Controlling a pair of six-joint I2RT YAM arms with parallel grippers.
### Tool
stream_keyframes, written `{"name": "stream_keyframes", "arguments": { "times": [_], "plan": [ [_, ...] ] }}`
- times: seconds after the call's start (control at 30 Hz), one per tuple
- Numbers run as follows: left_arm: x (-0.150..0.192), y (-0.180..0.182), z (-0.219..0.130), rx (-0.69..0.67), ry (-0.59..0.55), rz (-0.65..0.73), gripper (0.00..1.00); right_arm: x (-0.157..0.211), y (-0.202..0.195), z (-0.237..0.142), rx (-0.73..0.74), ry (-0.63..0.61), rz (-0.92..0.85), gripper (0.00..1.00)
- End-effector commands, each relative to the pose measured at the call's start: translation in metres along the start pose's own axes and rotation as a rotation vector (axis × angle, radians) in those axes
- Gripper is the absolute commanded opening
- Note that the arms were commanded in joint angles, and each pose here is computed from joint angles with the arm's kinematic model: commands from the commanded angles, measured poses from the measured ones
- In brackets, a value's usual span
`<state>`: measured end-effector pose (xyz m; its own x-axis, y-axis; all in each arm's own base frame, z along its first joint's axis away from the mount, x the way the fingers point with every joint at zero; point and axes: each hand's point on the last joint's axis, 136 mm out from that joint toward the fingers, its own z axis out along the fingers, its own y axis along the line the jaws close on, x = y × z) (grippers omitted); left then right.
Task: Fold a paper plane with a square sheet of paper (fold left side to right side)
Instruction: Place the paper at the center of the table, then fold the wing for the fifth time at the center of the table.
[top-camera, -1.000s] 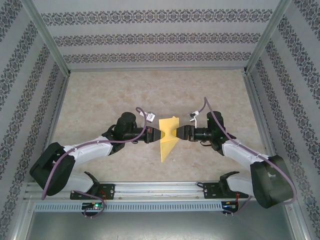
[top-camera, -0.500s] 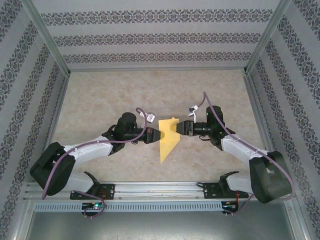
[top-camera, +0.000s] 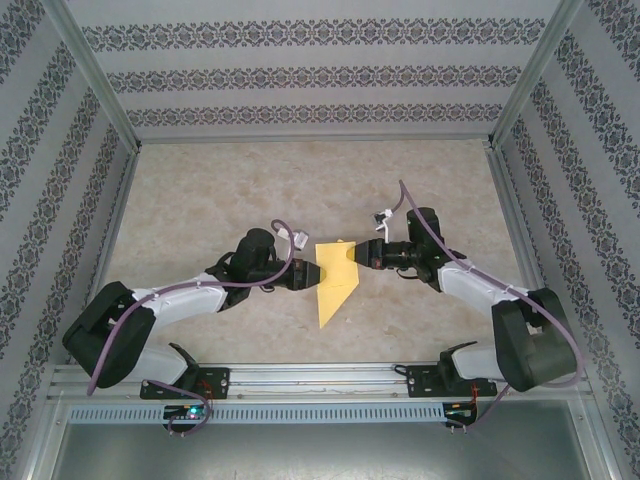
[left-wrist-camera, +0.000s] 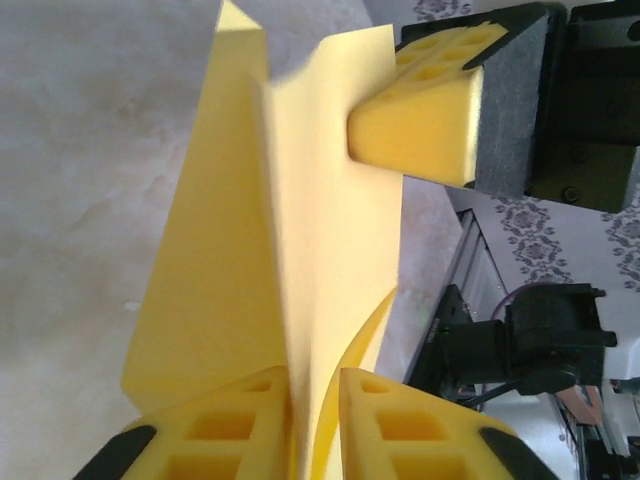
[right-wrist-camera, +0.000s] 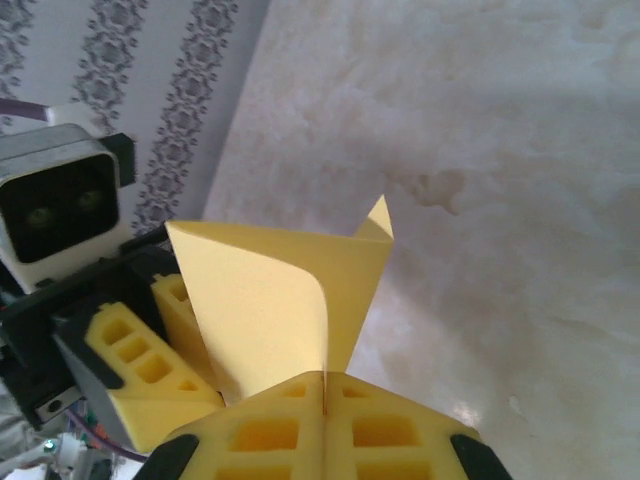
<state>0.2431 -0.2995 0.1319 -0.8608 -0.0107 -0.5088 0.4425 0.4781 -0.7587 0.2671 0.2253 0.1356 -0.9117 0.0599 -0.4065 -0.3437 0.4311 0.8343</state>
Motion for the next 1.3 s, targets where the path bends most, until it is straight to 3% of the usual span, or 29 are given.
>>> {"name": "stream_keyframes", "arguments": {
  "times": [0.0, 0.1, 0.2, 0.37, 0.53, 0.97, 1.27],
  "plan": [
    [0.012, 0.032, -0.005, -0.136, 0.006, -0.030, 0.36, 0.004, -0.021, 0.010, 0.088, 0.018, 0.019, 0.00],
    [0.016, 0.057, -0.017, -0.274, -0.011, -0.050, 0.45, 0.014, -0.043, 0.019, 0.149, 0.047, 0.085, 0.00],
    [0.014, 0.065, -0.033, -0.381, -0.013, -0.030, 0.46, 0.021, -0.057, 0.023, 0.187, 0.062, 0.167, 0.00],
    [0.013, 0.047, -0.051, -0.437, 0.009, 0.061, 0.46, 0.024, -0.061, 0.020, 0.225, 0.047, 0.260, 0.00],
    [0.030, 0.022, -0.048, -0.468, 0.074, 0.177, 0.46, 0.026, -0.059, 0.014, 0.258, 0.045, 0.333, 0.02],
    [0.079, -0.027, 0.025, -0.561, 0.282, 0.462, 0.49, 0.028, -0.062, 0.014, 0.298, 0.069, 0.412, 0.03],
    [0.094, -0.018, 0.066, -0.657, 0.339, 0.505, 0.50, 0.031, -0.066, 0.015, 0.309, 0.078, 0.419, 0.03]
  ]
}}
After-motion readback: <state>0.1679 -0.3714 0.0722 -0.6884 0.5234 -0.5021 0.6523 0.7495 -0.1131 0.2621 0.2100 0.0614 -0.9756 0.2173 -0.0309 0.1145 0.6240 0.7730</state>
